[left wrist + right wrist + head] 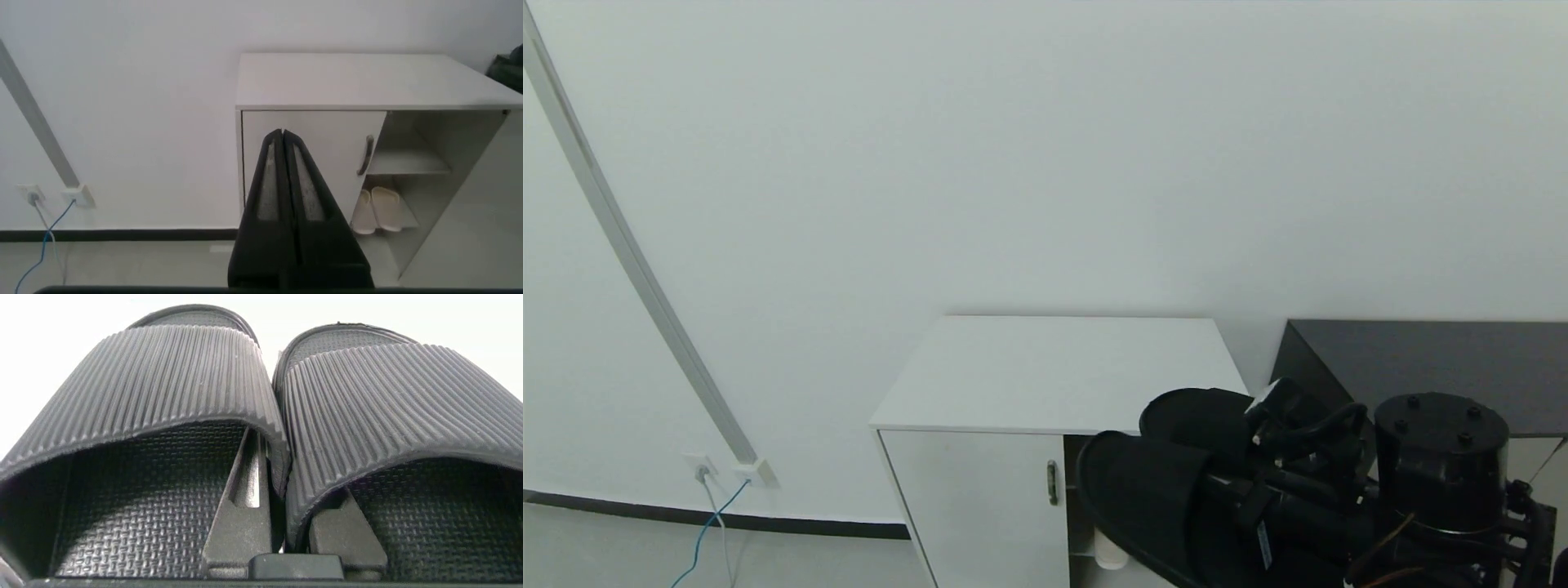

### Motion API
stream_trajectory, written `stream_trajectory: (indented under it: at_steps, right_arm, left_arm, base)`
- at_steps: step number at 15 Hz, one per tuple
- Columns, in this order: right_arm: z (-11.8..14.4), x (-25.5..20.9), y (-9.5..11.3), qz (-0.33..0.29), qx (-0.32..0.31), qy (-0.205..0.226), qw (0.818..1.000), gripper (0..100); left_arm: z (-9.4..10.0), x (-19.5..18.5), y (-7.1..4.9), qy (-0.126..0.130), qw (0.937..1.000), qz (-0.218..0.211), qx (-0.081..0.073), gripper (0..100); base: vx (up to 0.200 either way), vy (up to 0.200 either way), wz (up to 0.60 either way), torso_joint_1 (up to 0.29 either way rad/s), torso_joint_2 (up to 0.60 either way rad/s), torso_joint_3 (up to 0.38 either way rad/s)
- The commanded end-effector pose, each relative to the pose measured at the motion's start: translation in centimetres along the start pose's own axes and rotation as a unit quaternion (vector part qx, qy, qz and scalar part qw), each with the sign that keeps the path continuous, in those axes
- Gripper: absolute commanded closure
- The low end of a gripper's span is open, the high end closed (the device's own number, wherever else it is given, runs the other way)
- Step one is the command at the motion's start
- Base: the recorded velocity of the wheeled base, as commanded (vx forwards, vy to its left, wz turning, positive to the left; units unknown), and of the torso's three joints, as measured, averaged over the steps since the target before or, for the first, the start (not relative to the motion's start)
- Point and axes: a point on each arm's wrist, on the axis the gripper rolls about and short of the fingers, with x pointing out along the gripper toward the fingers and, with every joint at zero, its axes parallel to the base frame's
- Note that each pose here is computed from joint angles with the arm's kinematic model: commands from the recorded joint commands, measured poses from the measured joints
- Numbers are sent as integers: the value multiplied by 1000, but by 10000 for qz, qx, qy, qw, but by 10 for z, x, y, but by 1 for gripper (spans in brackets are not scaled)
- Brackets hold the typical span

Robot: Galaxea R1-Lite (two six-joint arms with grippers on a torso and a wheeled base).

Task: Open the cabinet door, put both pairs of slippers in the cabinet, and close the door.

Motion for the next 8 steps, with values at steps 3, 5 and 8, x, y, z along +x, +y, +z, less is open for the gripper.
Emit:
stream_trajectory:
  at_steps: [3,5,8]
  right_arm:
    - [-3,2,0,-2,-19,8,10000,100]
    - [-4,3,0,-4,-19,-7,10000,100]
    - [-5,3,2,27,-26,-2,10000,100]
  left_arm:
    - [0,0,0,7,10000,-1,-4,100]
    - [0,0,0,7,10000,-1,4,100]
    - [0,0,0,-1,10000,-1,-3,100]
  base:
    - [0,0,0,0,0,0]
    - [0,0,0,0,0,0]
    - [0,0,0,-37,74,46]
